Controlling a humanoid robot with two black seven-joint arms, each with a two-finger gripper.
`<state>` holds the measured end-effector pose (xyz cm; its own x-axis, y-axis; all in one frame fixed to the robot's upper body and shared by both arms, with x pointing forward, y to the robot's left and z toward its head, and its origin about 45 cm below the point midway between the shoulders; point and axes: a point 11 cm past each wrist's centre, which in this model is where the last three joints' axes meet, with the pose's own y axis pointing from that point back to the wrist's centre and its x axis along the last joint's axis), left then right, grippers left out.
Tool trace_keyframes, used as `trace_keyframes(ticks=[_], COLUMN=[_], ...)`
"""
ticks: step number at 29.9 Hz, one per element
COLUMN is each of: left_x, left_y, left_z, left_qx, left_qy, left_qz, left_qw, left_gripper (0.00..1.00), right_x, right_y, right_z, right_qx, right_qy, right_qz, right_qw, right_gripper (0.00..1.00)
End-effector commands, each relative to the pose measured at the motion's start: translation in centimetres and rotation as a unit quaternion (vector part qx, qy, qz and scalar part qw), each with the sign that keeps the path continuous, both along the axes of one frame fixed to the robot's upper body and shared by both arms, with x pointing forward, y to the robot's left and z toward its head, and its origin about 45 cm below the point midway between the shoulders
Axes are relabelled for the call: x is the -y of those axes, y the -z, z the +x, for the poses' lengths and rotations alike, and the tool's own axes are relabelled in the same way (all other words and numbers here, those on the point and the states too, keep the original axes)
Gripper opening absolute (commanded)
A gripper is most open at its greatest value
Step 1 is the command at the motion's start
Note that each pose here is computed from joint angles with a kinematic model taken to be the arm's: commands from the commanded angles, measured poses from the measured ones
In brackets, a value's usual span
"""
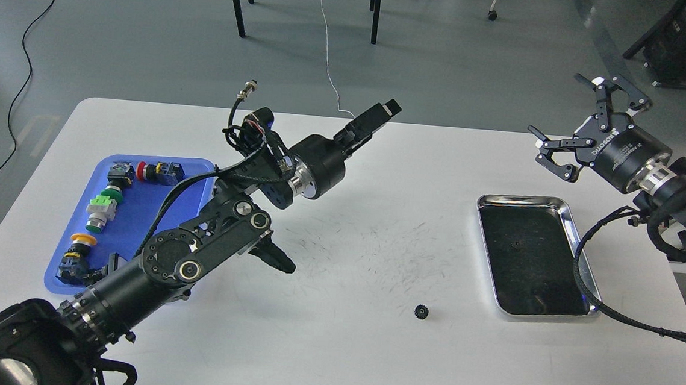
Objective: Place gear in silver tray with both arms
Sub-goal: 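Open the left gripper to set the gear on the table, raise arm, then move the right gripper down to the gear and grasp it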
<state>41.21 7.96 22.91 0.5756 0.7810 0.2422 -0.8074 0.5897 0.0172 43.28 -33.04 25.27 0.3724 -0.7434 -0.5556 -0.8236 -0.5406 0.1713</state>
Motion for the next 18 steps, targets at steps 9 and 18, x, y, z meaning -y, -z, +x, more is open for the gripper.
trace_keyframes(ticks=[9, 18], left_x=[-10.0, -18.3], left_y=[-0.4, 0.0], left_z=[0.7, -0.7], left_qx=[-0.068, -0.096], left_qy=[-0.105, -0.184], left_qz=[-0.151, -0.217], left_qw=[0.981, 0.954], left_gripper=[0.98, 0.98], right_x=[-9.9, -14.2], right_y=[-0.8, 0.4], right_z=[0.0, -5.0], right_qx=[0.011, 0.046], right_qy=[-0.217, -0.385], right_qz=[-0.295, -0.463], right_qw=[0.93, 0.797], right_gripper=[0.98, 0.98])
